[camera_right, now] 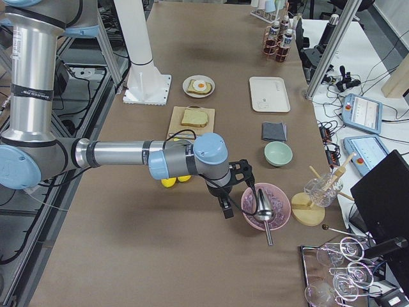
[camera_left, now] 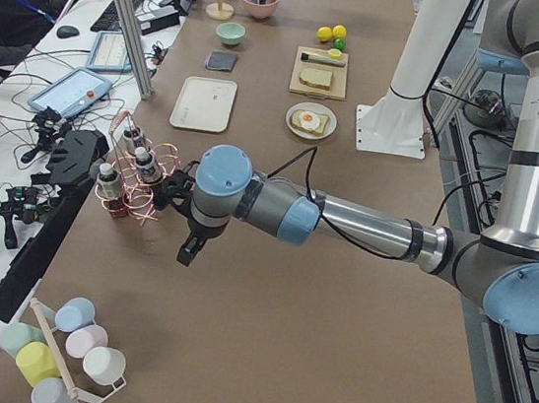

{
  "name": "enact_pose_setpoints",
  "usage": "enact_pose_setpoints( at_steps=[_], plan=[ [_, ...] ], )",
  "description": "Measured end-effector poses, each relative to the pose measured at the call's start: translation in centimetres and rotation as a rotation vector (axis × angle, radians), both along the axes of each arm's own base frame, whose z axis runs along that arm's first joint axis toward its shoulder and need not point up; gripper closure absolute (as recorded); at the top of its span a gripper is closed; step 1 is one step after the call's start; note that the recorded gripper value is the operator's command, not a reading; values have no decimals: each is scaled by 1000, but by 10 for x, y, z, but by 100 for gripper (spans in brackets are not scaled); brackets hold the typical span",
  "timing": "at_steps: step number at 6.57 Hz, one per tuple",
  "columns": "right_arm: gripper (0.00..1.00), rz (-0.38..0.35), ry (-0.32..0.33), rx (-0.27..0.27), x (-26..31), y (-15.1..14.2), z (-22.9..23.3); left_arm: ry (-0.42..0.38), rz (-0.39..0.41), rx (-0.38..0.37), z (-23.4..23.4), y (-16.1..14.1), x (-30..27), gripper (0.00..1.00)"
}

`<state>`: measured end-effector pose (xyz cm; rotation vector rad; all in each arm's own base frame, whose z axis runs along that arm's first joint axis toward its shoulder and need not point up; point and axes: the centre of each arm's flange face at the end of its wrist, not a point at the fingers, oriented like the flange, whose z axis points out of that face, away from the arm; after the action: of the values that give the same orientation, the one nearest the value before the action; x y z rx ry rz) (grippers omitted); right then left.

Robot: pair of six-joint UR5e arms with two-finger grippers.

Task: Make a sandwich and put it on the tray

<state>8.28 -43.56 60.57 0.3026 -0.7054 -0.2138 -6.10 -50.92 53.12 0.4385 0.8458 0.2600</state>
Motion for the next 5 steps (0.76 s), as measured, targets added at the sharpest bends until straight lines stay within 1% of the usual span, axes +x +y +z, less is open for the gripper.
enact_pose_setpoints(
  at_steps=[1, 2, 3, 4, 5],
  plan=[
    [1, -25, -53, -1, -15, -3, -5, 18, 78, 57, -24, -16, 56, 0],
    [0, -53, -121, -7, -39, -7, -15, 35, 116, 83, -54, -26, 114, 0],
    [0, -63, -132, -9, -65, -11, -23, 51, 99, 64, -78, -26, 158, 0],
    [0, -26, -121, -32, -96, -16, -33, 82, 74, 1, -99, -16, 205, 0],
    [1, 30, -132, -66, -139, -20, -49, 124, 55, -61, -124, -3, 247, 0]
  ],
)
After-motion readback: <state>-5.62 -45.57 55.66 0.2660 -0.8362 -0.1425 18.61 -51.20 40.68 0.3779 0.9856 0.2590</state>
